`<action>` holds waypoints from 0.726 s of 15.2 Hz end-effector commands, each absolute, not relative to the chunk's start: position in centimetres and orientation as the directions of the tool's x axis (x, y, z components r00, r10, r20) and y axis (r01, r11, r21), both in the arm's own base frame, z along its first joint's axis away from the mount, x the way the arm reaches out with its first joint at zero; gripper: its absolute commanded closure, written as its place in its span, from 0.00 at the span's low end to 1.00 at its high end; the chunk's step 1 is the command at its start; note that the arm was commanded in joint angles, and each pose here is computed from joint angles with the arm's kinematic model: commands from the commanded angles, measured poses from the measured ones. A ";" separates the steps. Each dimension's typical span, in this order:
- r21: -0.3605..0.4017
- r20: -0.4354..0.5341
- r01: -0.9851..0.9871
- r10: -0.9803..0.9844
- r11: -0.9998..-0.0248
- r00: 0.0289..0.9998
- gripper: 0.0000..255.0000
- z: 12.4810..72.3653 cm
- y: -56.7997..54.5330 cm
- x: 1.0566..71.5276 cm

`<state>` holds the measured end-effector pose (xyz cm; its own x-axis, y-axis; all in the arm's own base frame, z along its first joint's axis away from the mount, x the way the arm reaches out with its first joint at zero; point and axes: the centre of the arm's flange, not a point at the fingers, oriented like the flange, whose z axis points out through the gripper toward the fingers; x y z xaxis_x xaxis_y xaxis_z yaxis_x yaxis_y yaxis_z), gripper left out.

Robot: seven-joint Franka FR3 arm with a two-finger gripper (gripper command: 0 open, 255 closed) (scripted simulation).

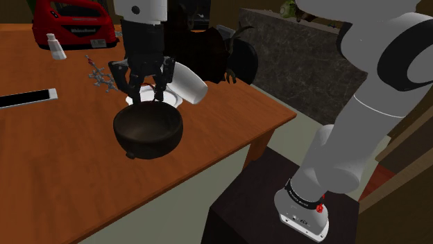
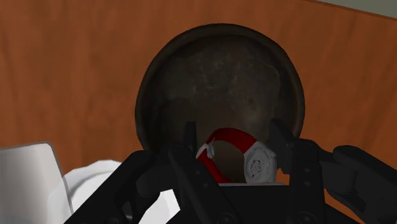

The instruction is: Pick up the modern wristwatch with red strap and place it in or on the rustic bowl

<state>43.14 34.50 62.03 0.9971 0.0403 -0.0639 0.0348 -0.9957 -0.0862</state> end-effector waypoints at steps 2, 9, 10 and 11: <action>-0.086 -0.064 0.035 0.040 -0.996 0.997 1.00 60.4 34.6 43.2; -0.086 -0.064 0.035 0.040 -0.996 0.997 1.00 58.1 34.6 43.2; -0.086 -0.064 0.035 0.040 -0.996 0.997 1.00 58.1 34.6 43.2; -0.086 -0.064 0.035 0.040 -0.996 0.997 1.00 58.1 34.6 43.2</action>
